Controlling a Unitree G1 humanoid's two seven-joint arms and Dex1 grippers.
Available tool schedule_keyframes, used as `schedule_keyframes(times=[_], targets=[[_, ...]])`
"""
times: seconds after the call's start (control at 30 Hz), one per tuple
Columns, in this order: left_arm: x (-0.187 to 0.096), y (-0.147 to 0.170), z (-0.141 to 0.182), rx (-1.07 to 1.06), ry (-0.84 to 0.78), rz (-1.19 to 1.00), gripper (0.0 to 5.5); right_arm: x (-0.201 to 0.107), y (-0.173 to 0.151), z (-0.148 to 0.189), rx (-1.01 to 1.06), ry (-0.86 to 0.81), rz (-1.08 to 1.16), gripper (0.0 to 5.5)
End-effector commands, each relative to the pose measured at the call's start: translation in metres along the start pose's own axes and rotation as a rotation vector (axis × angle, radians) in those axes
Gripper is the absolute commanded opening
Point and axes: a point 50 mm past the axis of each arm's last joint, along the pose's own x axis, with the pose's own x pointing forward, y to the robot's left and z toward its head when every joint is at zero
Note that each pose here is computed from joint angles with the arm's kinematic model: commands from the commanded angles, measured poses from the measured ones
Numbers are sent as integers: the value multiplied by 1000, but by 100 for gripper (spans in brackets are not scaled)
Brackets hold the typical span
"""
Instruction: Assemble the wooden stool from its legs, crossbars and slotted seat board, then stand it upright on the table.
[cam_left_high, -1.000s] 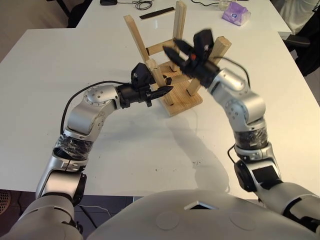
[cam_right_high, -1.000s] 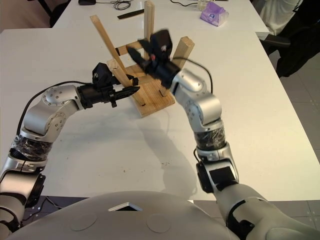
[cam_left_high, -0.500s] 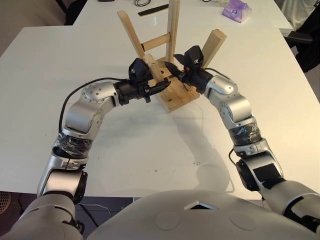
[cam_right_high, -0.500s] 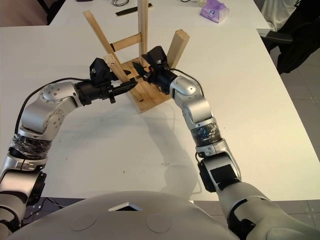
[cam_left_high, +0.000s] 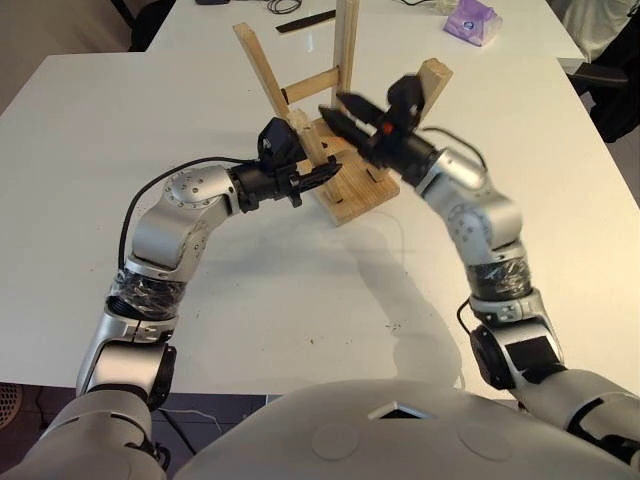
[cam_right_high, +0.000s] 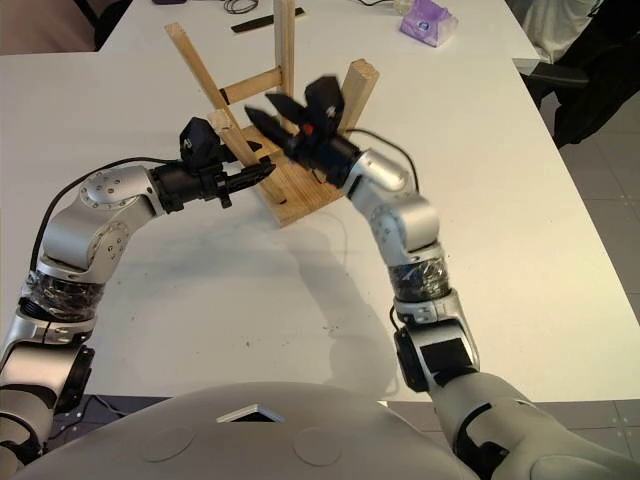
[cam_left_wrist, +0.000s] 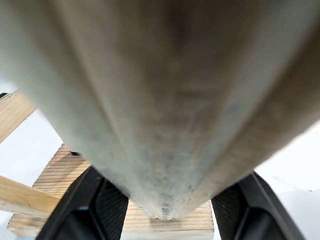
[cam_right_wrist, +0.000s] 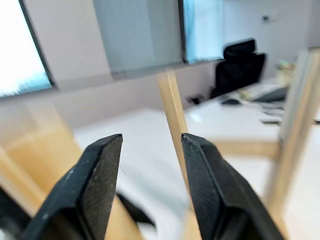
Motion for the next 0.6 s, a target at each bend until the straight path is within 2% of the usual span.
schedule_keyframes(times=[0.03, 0.1, 0.17, 0.23, 0.33, 0.43, 0.5, 0.6], targets=[[-25, -35, -80, -338, 332, -70, 206, -27, -62, 100, 15, -252, -200, 217], [-32, -35, -73, -348, 311, -81, 206, -44, -95, 111, -154, -218, -435, 217], [-40, -36, -65, -349, 296, -91, 206, -66, -122, 112, -389, -101, -671, 217], [-46, -36, -61, -345, 290, -81, 206, -88, -140, 100, -504, 49, -877, 217], [-51, -38, -57, -347, 283, -68, 207, -88, -130, 69, -628, 169, -793, 217], [-53, -42, -56, -357, 280, -67, 207, -69, -97, 15, -691, 291, -605, 217], [-47, -46, -57, -353, 294, -84, 207, -35, -35, -17, -597, 263, -343, 217], [-26, -52, -51, -317, 277, -107, 207, 6, 71, -14, -206, 139, 59, 217]])
